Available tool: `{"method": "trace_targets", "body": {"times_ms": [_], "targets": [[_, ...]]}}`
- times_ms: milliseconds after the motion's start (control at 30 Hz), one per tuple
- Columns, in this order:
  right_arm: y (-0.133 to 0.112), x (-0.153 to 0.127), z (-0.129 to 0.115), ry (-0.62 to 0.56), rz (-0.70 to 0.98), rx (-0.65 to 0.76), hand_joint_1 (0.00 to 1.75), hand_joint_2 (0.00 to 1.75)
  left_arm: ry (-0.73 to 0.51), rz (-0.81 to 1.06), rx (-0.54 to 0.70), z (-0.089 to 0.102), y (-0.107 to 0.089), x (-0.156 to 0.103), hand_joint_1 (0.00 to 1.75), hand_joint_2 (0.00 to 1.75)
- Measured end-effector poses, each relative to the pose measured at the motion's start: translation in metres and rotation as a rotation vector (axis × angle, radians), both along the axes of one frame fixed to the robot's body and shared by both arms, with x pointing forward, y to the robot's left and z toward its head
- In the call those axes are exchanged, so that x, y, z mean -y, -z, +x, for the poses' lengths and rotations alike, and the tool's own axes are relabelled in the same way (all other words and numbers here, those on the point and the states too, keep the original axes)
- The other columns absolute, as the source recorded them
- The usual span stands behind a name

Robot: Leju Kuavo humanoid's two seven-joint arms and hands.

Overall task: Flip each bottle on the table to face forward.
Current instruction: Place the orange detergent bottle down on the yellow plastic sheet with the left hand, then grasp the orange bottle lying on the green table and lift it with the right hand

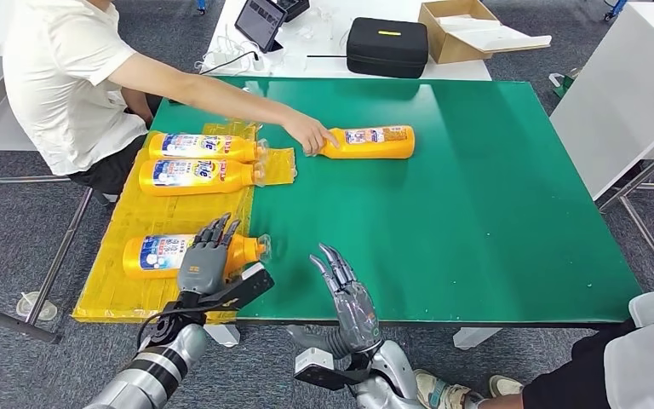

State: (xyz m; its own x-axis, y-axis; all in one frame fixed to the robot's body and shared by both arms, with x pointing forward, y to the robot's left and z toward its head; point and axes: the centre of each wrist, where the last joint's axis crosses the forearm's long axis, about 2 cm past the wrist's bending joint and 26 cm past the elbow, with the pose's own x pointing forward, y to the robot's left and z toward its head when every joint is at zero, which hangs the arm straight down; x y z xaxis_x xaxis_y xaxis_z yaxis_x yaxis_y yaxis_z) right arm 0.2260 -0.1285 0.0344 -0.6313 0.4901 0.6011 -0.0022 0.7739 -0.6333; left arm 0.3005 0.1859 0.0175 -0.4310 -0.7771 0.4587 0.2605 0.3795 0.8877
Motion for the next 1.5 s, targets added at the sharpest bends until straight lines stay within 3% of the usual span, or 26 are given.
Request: {"method": "trace_targets", "body": {"times_ms": [200, 367, 500, 900, 1167, 1300, 1500], "targets": [[0.001, 0.001, -0.006, 0.049, 0.100, -0.056, 0.00, 1.75, -0.009, -0.172, 0.019, -0.020, 0.005, 0.015, 0.00, 1.75], [-0.007, 0.000, -0.010, 0.111, 0.279, -0.110, 0.00, 1.75, -0.029, -0.336, 0.048, -0.035, -0.007, 0.034, 0.00, 1.75], [-0.011, -0.001, -0.012, 0.104, 0.296, -0.097, 0.00, 0.00, -0.026, -0.376, 0.078, -0.039, -0.015, 0.040, 0.00, 1.75], [-0.033, -0.002, -0.014, 0.134, 0.458, -0.079, 0.00, 0.00, -0.040, -0.600, 0.154, -0.053, -0.048, 0.056, 0.00, 1.75], [-0.030, 0.004, -0.015, 0.219, 0.484, -0.163, 0.00, 0.00, -0.189, -0.938, 0.011, -0.081, -0.067, 0.066, 0.00, 1.75], [-0.031, 0.005, -0.016, 0.245, 0.507, -0.171, 0.00, 1.75, -0.207, -0.993, 0.000, -0.084, -0.071, 0.067, 0.00, 1.75], [-0.040, 0.011, -0.015, 0.262, 0.518, -0.069, 0.00, 1.75, -0.161, -1.098, -0.091, -0.088, -0.070, 0.068, 0.00, 1.75]]}}
